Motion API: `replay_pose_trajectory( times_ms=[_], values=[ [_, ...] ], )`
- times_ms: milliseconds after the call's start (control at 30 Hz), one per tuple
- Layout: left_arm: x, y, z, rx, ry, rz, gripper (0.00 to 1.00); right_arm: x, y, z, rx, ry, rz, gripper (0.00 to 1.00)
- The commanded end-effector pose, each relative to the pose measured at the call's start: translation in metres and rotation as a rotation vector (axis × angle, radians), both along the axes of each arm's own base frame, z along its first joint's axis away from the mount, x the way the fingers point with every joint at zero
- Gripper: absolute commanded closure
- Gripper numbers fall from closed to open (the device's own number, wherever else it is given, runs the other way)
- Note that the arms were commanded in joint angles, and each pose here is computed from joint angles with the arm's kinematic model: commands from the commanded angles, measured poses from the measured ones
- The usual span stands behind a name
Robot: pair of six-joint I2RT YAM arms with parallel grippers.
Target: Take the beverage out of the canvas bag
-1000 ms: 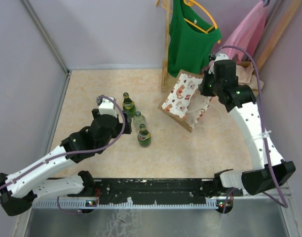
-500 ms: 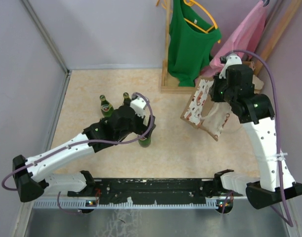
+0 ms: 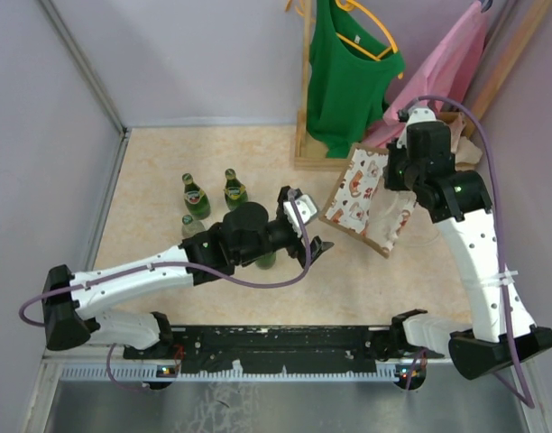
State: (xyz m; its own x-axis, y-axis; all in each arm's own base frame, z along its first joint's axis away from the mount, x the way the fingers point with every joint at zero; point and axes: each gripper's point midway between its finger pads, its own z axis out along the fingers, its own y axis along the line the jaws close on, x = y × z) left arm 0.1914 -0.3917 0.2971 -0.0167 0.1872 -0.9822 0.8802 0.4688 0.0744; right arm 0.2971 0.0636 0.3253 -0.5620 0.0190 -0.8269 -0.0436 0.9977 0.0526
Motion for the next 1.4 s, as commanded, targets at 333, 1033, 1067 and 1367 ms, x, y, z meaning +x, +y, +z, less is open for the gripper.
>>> replay_pose_trajectory(
  times_ms=[333, 1033, 1067, 1367],
  values=[
    [0.001, -0.057, 0.002, -0.133, -0.099, 0.016, 0.00, 0.011, 0.002, 0.012, 0.057, -0.077, -0.039, 1.00],
    [0.026, -0.107, -0.027, -0.102, -0.056, 0.107, 0.00, 0.005, 0.001, 0.011, 0.077, -0.089, -0.048, 1.00],
    [0.025, -0.109, -0.030, -0.097, -0.055, 0.103, 0.00, 0.005, 0.002, 0.011, 0.079, -0.089, -0.047, 1.00],
    [0.042, -0.115, -0.056, -0.022, -0.057, 0.190, 0.00, 0.000, 0.007, 0.016, 0.072, -0.094, -0.030, 1.00]
  ],
)
